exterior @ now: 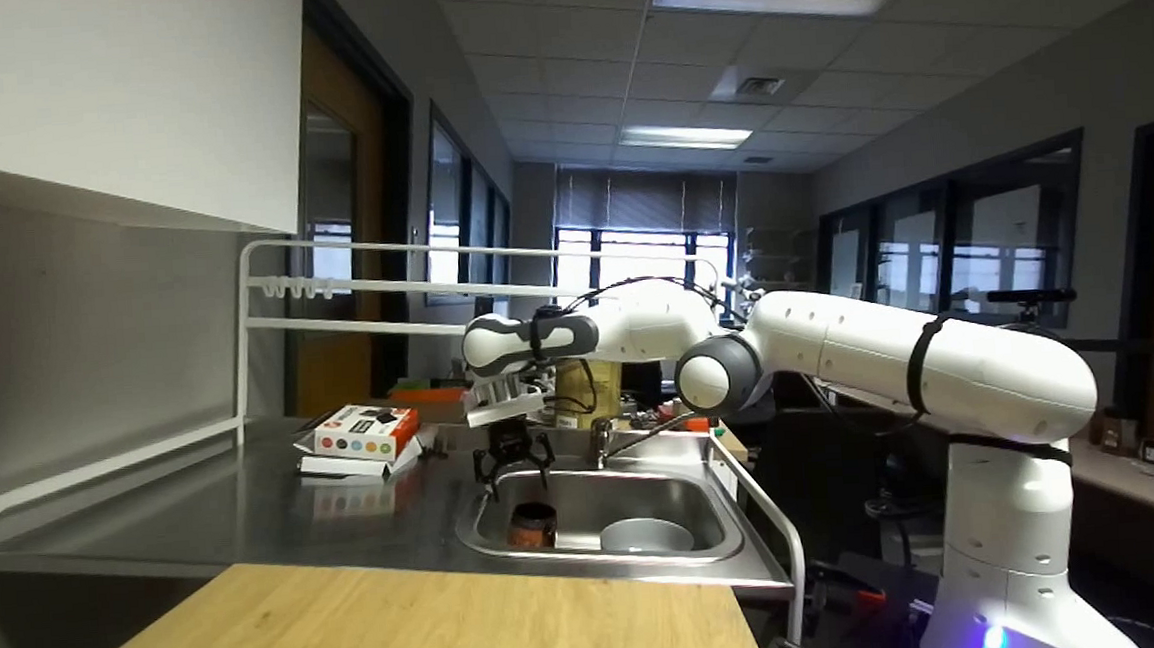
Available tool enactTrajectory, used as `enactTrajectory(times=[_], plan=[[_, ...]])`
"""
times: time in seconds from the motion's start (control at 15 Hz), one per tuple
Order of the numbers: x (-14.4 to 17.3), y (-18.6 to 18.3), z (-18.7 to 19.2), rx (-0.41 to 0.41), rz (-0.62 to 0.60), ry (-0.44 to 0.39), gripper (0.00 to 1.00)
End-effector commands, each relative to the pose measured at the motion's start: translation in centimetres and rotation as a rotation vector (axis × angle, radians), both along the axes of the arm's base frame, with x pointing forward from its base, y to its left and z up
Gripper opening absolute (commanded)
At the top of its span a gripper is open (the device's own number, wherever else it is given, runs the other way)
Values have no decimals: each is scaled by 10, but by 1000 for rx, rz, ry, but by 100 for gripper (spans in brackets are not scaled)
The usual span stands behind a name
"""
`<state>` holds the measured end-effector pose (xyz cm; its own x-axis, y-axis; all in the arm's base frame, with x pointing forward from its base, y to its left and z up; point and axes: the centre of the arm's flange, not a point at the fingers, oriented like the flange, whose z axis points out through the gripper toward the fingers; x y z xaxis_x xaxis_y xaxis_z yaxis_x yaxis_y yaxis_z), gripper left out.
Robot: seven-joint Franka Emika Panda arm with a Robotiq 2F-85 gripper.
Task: Place the brown mug in the sink
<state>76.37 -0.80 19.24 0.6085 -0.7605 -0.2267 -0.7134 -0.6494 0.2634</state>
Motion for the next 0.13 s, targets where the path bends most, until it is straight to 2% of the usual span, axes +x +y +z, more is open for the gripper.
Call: enactTrajectory(times=[0.0, 0.07], plan=[[-16, 14, 15, 15, 58, -17, 100], [-17, 16, 17, 19, 63, -15, 100]])
